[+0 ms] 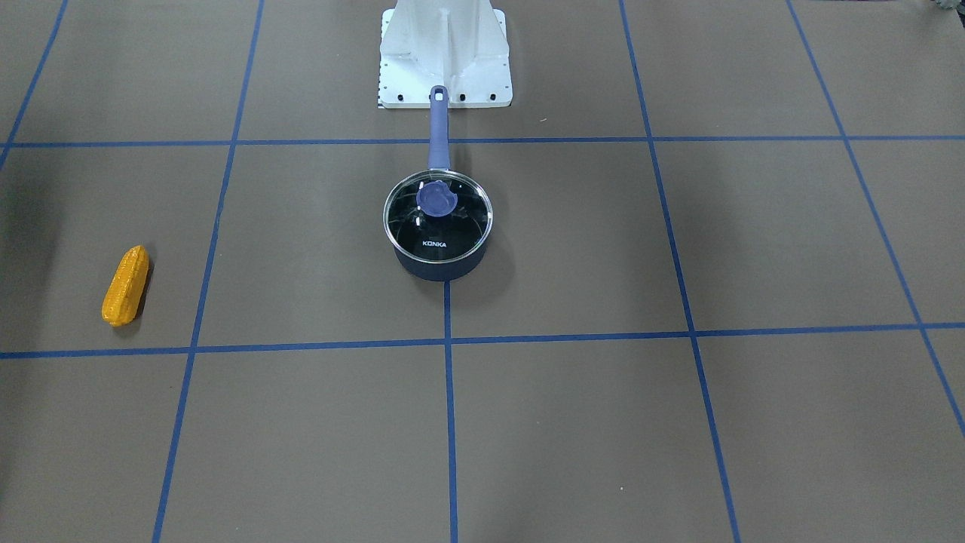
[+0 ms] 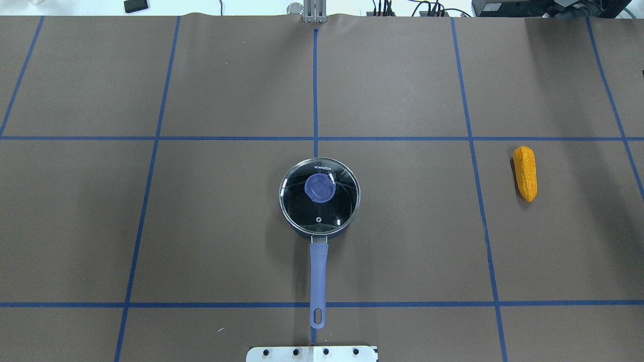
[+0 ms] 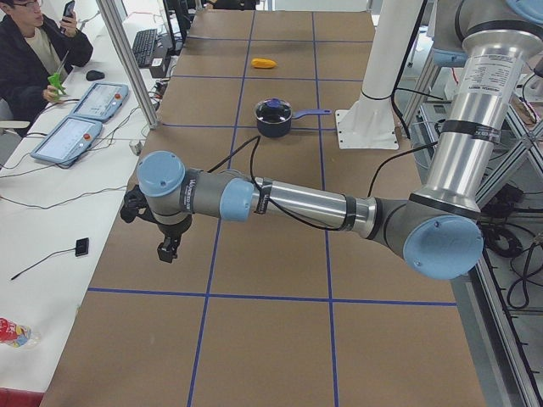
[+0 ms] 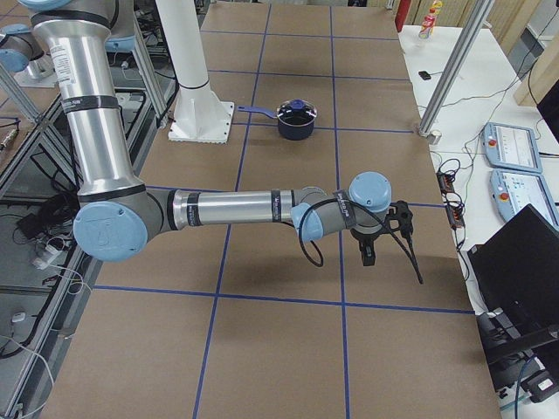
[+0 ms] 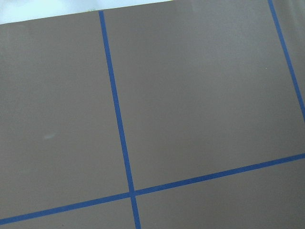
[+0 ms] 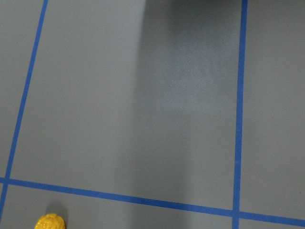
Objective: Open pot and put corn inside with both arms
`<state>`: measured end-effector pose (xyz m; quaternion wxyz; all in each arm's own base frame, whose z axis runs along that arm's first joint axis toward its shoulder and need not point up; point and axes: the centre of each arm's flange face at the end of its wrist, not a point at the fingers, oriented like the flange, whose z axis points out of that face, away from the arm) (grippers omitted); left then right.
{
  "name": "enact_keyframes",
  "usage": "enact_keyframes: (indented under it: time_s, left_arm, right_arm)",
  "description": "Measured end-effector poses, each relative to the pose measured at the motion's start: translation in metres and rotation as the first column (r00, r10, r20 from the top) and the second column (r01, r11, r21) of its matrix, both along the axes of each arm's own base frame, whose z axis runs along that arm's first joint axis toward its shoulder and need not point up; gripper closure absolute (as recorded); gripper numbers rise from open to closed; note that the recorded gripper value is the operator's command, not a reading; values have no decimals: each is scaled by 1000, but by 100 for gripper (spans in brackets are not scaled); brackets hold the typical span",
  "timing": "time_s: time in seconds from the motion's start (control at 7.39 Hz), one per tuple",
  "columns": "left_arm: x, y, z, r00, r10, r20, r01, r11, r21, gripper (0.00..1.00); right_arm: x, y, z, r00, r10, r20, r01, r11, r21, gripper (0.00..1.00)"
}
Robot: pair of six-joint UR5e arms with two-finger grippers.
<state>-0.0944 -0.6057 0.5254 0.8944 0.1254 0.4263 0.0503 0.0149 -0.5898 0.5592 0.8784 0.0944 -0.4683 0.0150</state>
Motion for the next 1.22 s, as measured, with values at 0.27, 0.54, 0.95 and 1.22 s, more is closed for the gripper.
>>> enact_keyframes:
  time_s: [0.27, 0.54, 0.95, 1.22]
  left_arm:
    - [33, -18, -57, 999, -29, -20, 29, 999, -37, 2]
    - [130, -10, -142, 996, -54, -72, 45, 992, -116, 2]
    - [272, 37, -268, 986, -104, -131, 73, 972, -224, 2]
    - [368, 77, -334, 978, -150, -144, 104, 952, -287, 2]
  right_arm:
    - [-28, -27, -46, 999, 6, 32, -6, 1000, -2, 0]
    - [-105, -48, -81, 999, -52, -16, 52, 999, 7, 0]
    - [-182, -44, -95, 990, -121, -78, 123, 992, 16, 0]
    - [-201, -32, -81, 984, -141, -109, 142, 990, 3, 0]
